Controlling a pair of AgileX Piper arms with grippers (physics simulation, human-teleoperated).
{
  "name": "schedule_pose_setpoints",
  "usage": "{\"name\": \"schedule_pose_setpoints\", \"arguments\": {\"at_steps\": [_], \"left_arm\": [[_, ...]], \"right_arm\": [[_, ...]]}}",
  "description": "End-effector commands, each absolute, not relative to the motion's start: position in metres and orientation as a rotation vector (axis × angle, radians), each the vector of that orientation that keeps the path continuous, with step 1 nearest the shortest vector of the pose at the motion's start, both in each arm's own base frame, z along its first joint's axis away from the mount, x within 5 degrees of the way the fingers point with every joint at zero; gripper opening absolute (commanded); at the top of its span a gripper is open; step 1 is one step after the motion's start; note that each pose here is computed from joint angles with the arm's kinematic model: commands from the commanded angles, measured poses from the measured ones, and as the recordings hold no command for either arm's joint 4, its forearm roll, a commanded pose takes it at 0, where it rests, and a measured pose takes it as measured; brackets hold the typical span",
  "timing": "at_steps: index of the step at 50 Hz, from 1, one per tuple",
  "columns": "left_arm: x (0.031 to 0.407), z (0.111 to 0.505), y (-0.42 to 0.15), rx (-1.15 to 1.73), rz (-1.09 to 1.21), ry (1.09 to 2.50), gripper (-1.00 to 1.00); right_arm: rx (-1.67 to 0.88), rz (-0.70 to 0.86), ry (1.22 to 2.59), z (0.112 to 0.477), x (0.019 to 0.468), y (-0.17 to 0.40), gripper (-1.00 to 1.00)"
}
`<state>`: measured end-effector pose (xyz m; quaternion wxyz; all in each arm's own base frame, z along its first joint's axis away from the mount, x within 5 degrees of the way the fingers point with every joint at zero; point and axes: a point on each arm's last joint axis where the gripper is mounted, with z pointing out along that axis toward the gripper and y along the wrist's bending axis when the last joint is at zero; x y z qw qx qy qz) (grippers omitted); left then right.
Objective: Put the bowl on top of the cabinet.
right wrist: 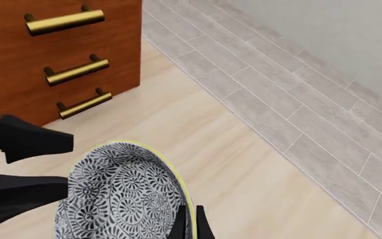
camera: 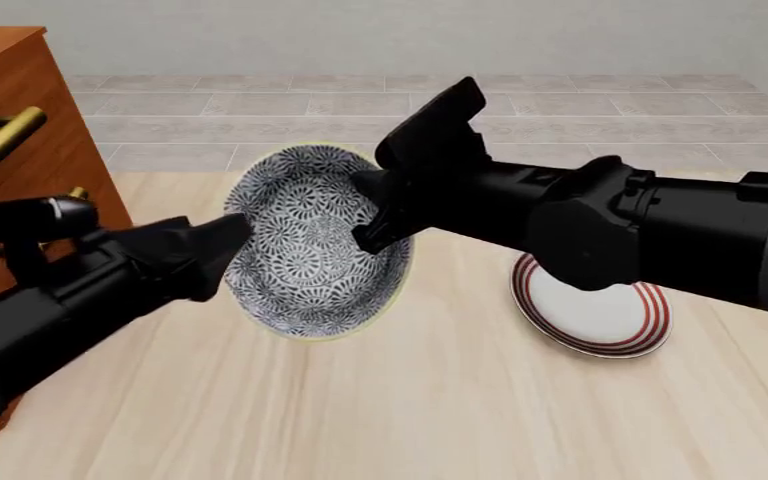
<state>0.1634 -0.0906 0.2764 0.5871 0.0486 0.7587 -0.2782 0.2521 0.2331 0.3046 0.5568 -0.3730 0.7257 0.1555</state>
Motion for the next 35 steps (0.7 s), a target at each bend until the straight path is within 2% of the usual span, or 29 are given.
{"name": "schedule_pose_setpoints", "arguments": {"at_steps": [1,30,31,35], "left_arm": [[0.171,0.268,-0.098,0.105,-0.672,1.776,1.00],[0.188,0.253,-0.112,0.140,-0.658,1.822,1.00],[0.189,0.253,-0.111,0.137,-0.652,1.823,-1.00],[0.193,0.246,-0.113,0.116,-0.659,1.849,-1.00]], "right_arm": [[-0.847,0.397,1.719,0.309,0.251,0.234,-1.00],[-0.841,0.401,1.717,0.313,0.250,0.233,-1.00],[-0.840,0.402,1.717,0.313,0.250,0.233,-1.00],[-0.837,0.404,1.717,0.314,0.250,0.233,-1.00]]}}
